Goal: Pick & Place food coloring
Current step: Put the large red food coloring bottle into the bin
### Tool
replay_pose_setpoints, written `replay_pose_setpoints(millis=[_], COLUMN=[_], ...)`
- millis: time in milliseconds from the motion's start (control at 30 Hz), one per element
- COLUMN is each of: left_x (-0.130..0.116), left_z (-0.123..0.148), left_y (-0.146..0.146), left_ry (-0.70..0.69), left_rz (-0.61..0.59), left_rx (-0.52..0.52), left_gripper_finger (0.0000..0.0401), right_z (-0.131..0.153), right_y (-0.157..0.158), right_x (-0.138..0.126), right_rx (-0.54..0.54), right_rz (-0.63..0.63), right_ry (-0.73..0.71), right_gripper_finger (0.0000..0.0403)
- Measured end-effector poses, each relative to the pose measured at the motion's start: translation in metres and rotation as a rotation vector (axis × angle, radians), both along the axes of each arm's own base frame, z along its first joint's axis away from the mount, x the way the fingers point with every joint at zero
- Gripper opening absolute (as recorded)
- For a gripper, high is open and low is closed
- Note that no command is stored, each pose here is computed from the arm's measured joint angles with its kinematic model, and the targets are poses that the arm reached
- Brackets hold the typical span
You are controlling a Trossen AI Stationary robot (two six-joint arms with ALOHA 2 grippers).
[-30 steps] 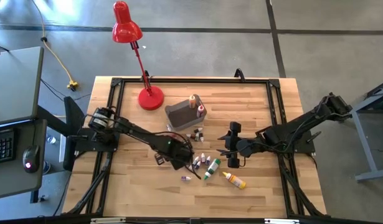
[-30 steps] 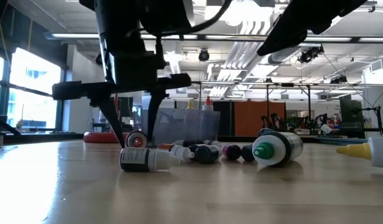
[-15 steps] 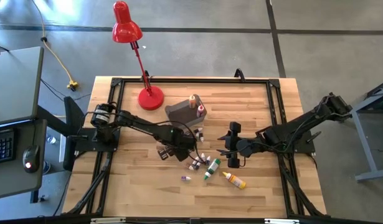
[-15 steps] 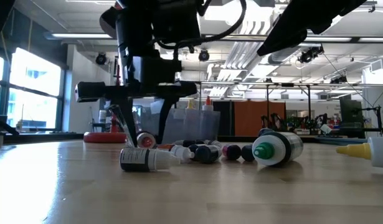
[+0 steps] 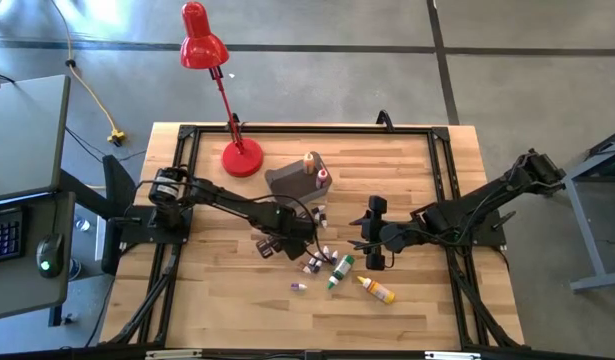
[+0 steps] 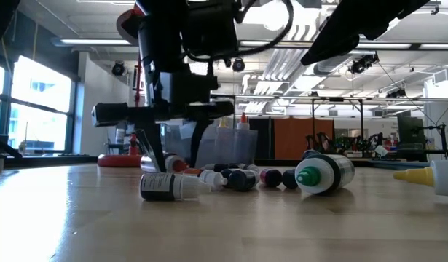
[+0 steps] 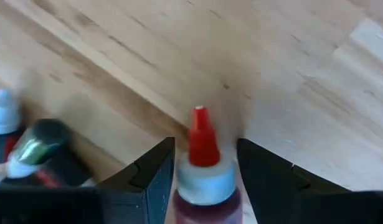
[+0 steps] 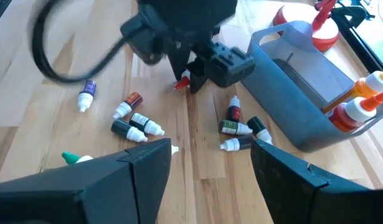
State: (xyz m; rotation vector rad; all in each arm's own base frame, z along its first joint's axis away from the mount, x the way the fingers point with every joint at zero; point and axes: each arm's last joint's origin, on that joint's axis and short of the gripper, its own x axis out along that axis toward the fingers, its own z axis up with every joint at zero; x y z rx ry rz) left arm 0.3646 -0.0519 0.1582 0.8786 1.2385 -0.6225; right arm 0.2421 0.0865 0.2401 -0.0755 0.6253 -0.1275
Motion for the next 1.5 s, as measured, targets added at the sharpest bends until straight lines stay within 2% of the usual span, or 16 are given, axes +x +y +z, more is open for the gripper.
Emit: replay_pose_setpoints(millis=[400,667,833,967,1067,1167,1233,1367,1500], left_x=[0.001,-0.001,0.001,0.013,0.027,0.033,0.037,0.034,0.024], left_z=[-0.008,-0.01,-0.007,0.009,0.035,0.059,0.074,0.101,0.134], left_y=[0.002,0.004,0.004,0.001,0.001,0.001,0.0,0.001,0.005], left_ry=[0.037,0.052,0.044,-0.008,-0.109,-0.141,-0.175,-0.142,-0.114], left_rz=[0.004,0.037,0.144,0.304,0.432,0.526,0.554,0.58,0.605], left_rx=[0.017,0.015,-0.003,0.003,-0.04,-0.042,-0.051,-0.028,0.099], left_gripper_finger=[0.0172,0.0111,0.0109,0.0116,0.0109,0.0104,0.0105,0.0108,0.0109], right_z=[0.0,0.0,0.0,0.0,0.0,0.0,0.0,0.001,0.001], right_y=[0.0,0.0,0.0,0.0,0.0,0.0,0.0,0.0,0.0], right_x=[0.0,0.0,0.0,0.0,0.0,0.0,0.0,0.0,0.0], right_rx=[-0.001,-0.001,-0.001,-0.001,0.0,0.0,0.0,-0.002,-0.003], right_rz=[0.001,0.001,0.001,0.001,0.001,0.001,0.002,-0.002,-0.004], right_ry=[0.001,0.001,0.0,0.0,-0.003,-0.004,-0.005,-0.008,-0.009], right_gripper_finger=[0.0216,0.0216,0.0216,0.0216,0.0216,0.0216,0.0216,0.0216,0.0216])
